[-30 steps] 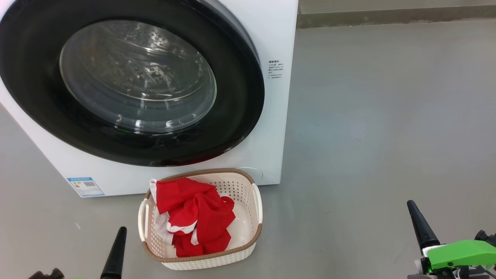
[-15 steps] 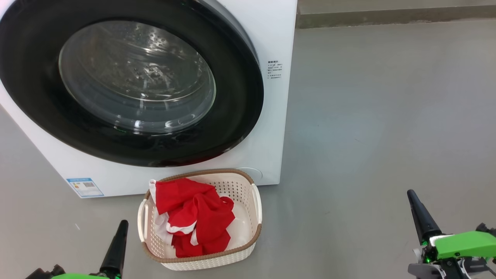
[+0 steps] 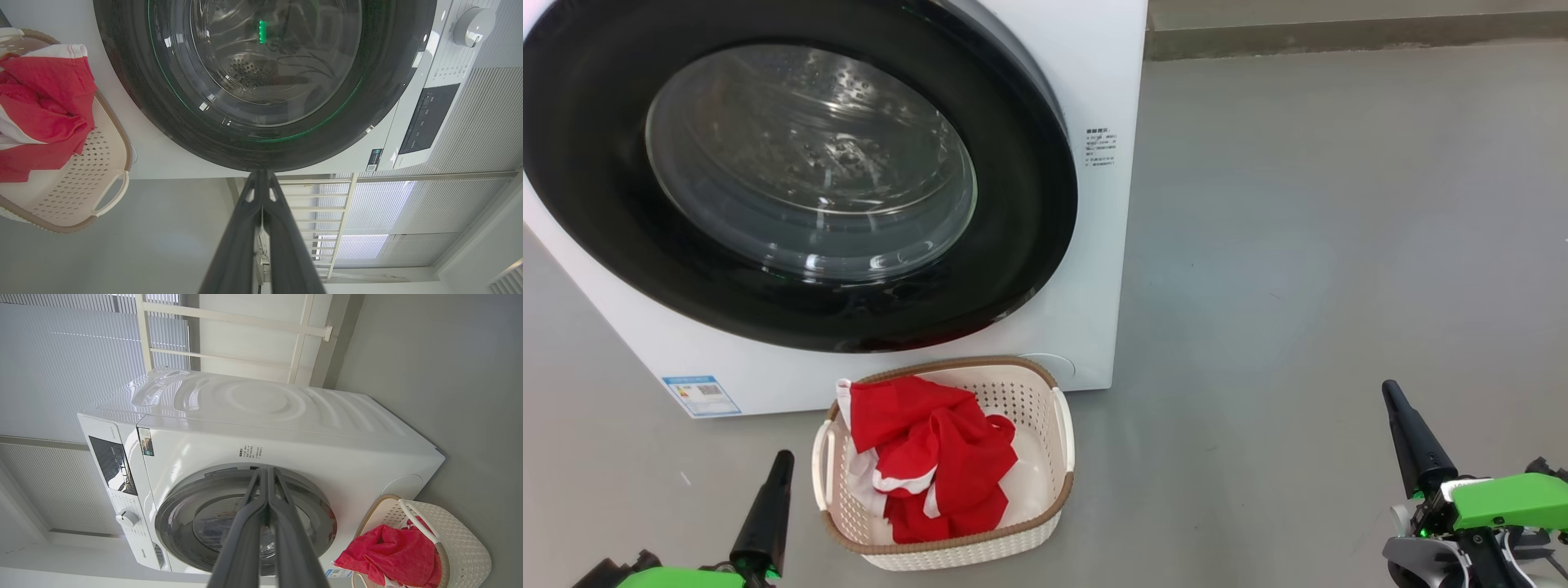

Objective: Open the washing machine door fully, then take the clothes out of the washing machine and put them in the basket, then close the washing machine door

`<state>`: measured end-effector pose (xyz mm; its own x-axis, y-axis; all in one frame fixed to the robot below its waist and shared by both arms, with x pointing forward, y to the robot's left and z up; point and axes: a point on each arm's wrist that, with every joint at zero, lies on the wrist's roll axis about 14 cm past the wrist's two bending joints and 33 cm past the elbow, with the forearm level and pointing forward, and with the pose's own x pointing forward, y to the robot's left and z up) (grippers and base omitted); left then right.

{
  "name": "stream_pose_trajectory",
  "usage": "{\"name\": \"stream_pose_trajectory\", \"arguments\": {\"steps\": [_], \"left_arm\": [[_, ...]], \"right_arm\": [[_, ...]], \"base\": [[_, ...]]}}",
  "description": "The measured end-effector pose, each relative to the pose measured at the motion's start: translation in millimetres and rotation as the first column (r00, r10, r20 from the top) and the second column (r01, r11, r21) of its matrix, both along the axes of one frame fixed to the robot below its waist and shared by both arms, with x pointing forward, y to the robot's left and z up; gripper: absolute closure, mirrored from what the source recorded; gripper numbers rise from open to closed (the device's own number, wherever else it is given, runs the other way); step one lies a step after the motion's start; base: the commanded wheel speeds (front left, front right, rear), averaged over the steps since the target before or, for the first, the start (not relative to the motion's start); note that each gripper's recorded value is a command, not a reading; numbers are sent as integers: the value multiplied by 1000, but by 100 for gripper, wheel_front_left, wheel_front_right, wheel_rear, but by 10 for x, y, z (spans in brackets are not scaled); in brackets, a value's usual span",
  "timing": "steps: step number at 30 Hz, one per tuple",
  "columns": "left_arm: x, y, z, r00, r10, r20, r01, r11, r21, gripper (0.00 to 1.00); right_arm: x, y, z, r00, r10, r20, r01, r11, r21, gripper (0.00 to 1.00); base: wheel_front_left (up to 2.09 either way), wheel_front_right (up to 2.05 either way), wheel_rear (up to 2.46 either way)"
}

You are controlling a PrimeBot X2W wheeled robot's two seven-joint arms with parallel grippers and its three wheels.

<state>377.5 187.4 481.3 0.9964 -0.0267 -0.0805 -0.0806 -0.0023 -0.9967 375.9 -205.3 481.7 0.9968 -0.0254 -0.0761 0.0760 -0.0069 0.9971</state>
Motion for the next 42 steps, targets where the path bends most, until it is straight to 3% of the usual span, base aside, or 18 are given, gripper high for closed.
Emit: {"name": "stream_pose_trajectory", "arguments": {"steps": [42], "left_arm": [[1,1,1,1000,0,0,0,1000,0,100]], "right_arm": [[-1,-4,0,1000,-1,0,1,1000,0,100]], "base": [[0,0,0]]}}
